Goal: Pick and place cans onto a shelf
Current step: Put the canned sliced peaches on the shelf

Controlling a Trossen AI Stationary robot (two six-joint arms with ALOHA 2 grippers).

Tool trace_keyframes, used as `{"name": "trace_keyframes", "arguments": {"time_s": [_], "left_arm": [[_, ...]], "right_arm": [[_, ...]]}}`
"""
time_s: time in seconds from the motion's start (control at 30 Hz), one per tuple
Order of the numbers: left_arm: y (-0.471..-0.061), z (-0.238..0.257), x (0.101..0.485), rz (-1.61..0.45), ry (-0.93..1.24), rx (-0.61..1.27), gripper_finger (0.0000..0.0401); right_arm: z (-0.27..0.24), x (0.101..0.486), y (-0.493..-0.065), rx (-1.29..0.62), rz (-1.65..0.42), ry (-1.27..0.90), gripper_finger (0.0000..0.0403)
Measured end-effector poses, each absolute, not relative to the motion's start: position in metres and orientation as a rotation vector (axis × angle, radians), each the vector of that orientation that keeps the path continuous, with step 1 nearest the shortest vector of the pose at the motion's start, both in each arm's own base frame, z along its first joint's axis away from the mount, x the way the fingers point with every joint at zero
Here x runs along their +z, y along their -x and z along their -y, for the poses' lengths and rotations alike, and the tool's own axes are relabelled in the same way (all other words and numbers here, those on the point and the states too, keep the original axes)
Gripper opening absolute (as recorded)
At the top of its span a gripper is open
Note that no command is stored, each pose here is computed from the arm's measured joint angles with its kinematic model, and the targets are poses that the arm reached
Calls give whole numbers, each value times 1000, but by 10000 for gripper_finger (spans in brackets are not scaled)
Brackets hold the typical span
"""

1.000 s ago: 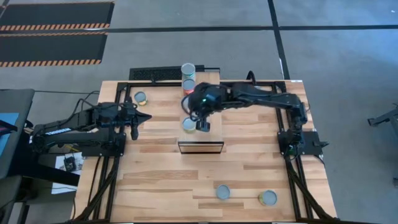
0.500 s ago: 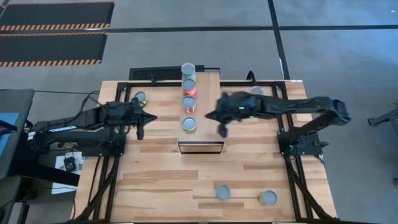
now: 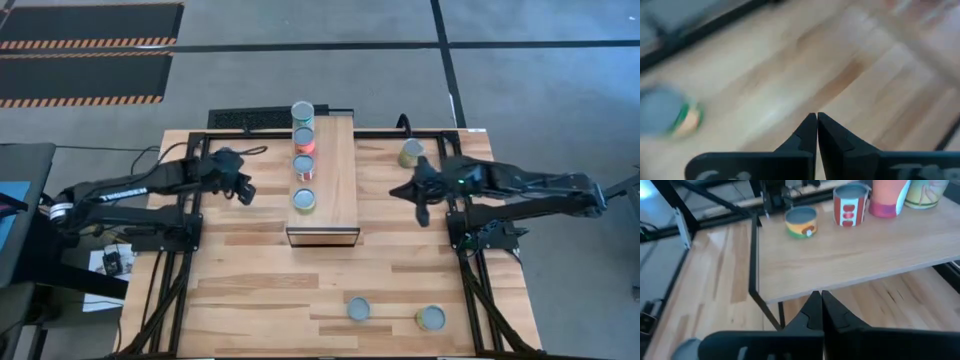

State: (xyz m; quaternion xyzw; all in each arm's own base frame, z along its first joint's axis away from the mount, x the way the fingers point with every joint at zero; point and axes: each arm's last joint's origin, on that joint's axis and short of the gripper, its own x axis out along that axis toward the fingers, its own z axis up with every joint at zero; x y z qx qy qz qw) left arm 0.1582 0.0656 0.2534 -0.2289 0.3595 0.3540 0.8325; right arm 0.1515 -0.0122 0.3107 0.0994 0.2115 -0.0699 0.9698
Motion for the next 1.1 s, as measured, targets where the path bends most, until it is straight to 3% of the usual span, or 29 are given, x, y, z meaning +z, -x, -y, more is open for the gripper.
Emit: {"name": "trace_keyframes", "arguments": {"time_s": [0.23, 0.73, 1.1], "left_arm": [[-147, -99, 247, -987, 647, 831, 18], [-127, -168, 223, -1201, 497, 737, 142], [-138, -196, 188, -1348, 446, 792, 173]], "right_arm": [[12, 312, -137, -176, -370, -213, 3], [16, 301, -157, -265, -437, -243, 3], [17, 298, -171, -265, -436, -246, 4]]}}
